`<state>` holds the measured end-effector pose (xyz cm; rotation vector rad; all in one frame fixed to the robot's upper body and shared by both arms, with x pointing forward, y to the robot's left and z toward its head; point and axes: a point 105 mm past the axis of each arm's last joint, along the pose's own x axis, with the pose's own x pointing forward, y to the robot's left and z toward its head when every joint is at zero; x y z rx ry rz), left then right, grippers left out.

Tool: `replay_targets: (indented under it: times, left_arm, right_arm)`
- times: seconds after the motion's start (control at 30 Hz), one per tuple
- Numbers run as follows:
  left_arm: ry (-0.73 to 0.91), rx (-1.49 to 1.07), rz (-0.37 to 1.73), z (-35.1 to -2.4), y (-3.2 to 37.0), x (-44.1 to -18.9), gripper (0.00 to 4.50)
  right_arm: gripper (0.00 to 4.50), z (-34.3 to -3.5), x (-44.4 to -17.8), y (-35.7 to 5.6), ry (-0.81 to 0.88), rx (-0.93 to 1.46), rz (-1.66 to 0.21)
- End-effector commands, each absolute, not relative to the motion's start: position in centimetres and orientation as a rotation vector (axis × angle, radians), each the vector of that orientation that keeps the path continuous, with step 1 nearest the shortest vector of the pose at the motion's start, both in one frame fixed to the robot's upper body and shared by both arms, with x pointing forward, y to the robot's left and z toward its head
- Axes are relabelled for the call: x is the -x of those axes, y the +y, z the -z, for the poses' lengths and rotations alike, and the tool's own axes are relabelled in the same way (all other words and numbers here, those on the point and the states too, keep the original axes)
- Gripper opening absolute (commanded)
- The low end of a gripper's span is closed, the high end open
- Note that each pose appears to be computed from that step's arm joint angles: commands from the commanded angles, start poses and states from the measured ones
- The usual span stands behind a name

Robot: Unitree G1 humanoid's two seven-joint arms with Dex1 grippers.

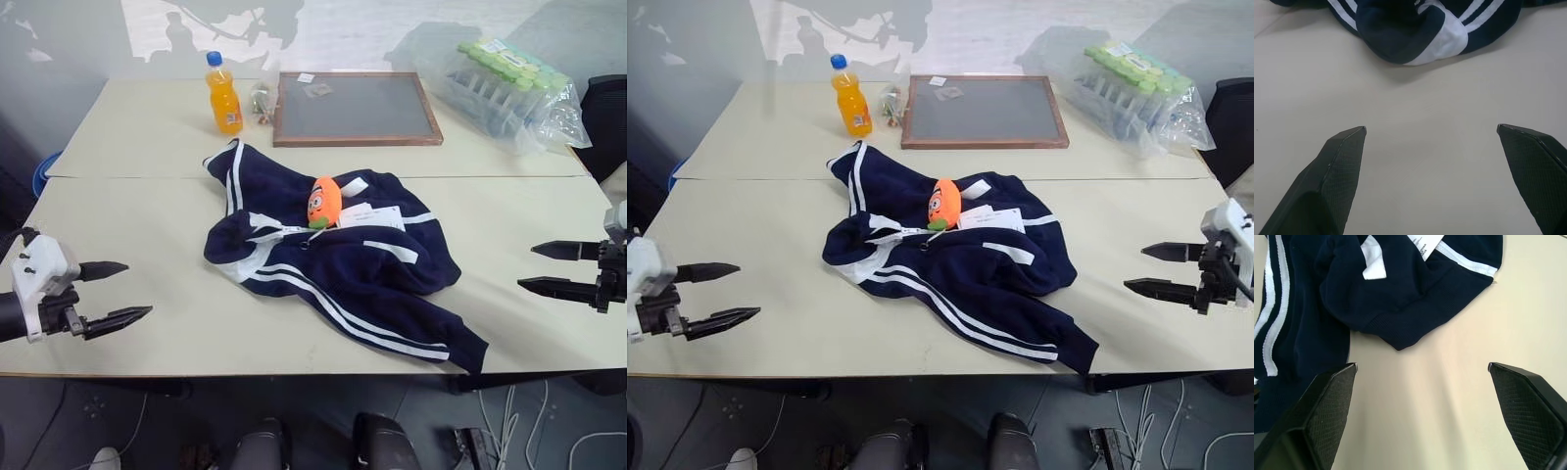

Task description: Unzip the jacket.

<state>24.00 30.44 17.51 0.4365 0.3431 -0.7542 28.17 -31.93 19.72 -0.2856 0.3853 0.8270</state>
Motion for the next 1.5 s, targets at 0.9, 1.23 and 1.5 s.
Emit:
replay_targets:
  times: [0.9,1.23,1.5]
  left_arm:
    - [0.293,-0.368,0.795,-18.4,28.3,-24.2,4.5]
    - [0.066,-0.217,0.849,-22.2,23.2,-26.8,4.5]
    - [-0.036,-0.191,0.904,-23.7,17.8,-31.0,4.5]
  right_arm:
    - [4.49,-21.2,-29.2,-30.6,0.291,0.304,-0.77]
    - [4.49,-24.3,-31.8,-22.2,0.051,0.158,-0.821]
    - [4.49,-22.2,-37.6,-10.4,0.072,-0.137,-0.736]
